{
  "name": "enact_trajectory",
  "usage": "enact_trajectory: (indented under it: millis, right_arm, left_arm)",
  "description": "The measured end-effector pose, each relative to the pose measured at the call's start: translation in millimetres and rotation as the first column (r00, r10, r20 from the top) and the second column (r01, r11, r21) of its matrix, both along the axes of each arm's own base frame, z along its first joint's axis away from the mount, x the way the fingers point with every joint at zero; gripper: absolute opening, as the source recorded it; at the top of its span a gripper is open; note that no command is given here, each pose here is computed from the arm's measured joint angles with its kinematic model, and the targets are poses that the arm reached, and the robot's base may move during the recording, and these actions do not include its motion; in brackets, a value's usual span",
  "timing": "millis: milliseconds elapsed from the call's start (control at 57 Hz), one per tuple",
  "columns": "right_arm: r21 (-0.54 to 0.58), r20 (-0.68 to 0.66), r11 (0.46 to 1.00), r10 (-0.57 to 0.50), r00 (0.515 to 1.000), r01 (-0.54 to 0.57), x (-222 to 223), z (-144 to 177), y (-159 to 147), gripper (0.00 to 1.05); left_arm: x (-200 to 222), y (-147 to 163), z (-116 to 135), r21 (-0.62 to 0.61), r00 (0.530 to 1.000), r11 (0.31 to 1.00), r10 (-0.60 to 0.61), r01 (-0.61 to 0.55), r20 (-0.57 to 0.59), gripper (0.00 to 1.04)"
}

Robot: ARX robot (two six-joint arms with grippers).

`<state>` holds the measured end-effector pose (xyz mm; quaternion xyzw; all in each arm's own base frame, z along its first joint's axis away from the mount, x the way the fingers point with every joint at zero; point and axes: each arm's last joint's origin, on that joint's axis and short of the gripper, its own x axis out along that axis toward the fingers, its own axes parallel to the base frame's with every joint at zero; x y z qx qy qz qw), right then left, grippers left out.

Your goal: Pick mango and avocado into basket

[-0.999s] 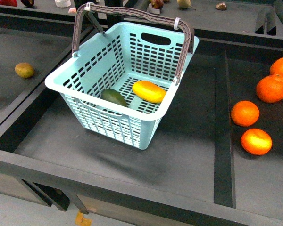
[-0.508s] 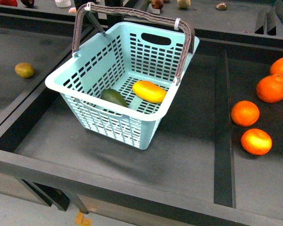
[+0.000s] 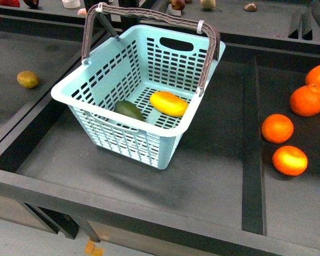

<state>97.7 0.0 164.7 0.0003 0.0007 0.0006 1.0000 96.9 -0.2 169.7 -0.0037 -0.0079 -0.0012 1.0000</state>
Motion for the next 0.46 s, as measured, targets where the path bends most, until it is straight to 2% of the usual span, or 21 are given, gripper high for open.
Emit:
enact_trajectory:
  millis: [438, 456]
  right_arm:
    - [0.0, 0.0, 1.0, 0.0, 1.0, 0.0, 0.0, 0.0, 0.0, 0.97]
    - [0.0, 0.0, 1.0, 0.0, 1.0, 0.0, 0.0, 0.0, 0.0, 0.97]
  left_arm:
    - [-0.1, 0.0, 0.1, 0.0, 1.0, 1.0, 0.0, 0.0, 0.001, 0.03]
    - [-0.1, 0.0, 0.1, 0.0, 1.0, 1.0, 0.0, 0.0, 0.001, 0.05]
